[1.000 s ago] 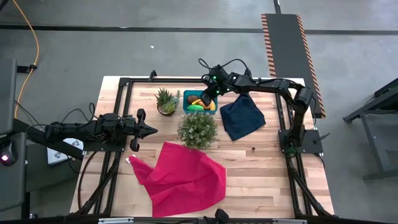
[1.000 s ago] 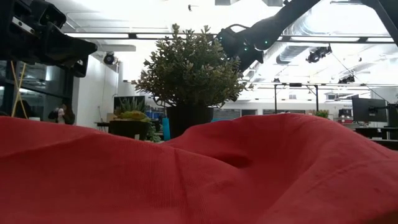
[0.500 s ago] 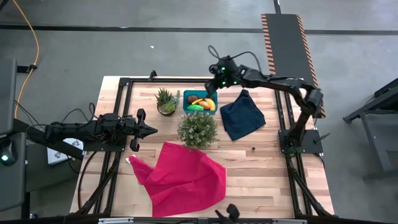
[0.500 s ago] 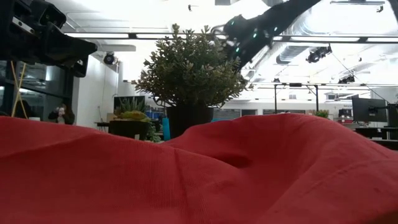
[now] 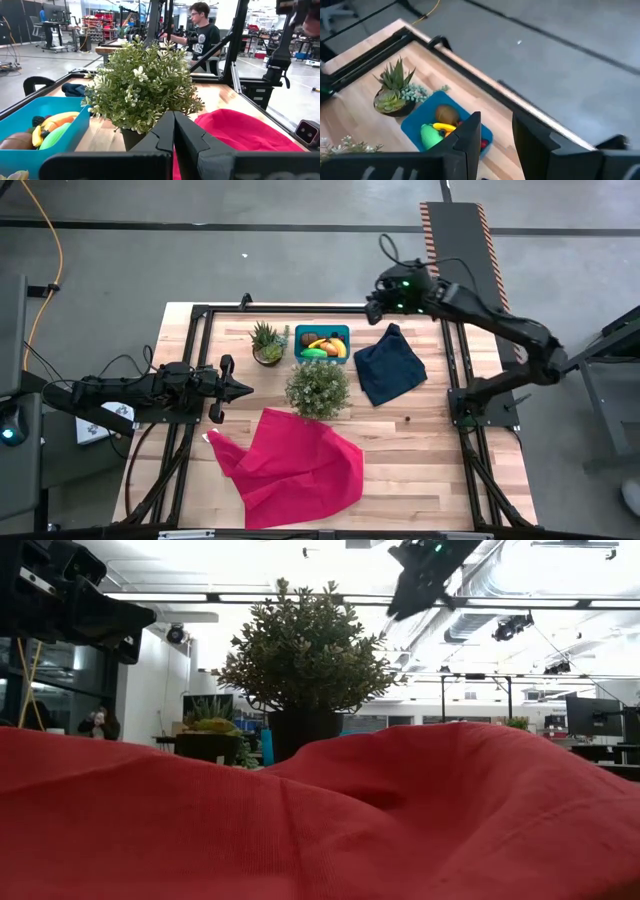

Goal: Pick and placing Produce into tupperware
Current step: Put the blueberry into the blue bin

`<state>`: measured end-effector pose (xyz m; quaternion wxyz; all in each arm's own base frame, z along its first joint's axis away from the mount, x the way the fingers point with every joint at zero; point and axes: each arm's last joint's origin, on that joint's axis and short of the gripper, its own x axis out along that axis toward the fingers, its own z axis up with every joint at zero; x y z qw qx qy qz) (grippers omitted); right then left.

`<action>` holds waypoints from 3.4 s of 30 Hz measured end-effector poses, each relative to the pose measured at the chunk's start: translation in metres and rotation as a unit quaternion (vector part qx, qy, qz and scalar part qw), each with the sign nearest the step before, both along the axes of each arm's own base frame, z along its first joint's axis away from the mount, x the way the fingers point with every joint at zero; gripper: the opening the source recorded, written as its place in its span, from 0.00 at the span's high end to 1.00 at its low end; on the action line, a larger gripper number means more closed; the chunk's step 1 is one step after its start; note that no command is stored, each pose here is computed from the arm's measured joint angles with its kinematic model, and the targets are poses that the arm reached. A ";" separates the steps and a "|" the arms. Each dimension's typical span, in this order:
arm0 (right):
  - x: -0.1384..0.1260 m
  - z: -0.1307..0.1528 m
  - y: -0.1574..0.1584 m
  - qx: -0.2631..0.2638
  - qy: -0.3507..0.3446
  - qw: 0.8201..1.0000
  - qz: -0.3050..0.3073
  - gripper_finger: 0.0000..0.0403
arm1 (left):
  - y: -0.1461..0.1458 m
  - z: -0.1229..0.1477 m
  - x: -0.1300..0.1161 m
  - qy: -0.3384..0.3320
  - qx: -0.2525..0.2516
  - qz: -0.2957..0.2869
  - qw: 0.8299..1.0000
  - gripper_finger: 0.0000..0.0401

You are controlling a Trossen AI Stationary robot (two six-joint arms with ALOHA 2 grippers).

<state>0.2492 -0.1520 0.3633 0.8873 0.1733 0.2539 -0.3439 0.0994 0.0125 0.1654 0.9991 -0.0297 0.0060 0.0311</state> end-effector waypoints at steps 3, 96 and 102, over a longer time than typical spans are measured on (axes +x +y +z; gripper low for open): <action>-0.017 0.016 0.017 -0.016 -0.007 1.000 -0.022 0.74 | 0.000 0.000 0.000 0.000 0.000 0.000 1.000 1.00; -0.128 -0.234 0.368 0.032 -0.021 0.997 -0.060 0.84 | 0.000 0.000 0.000 0.000 0.000 0.000 1.000 1.00; -0.110 -0.250 0.362 0.030 -0.004 0.994 -0.109 0.84 | 0.000 0.000 0.000 0.000 0.000 0.000 1.000 1.00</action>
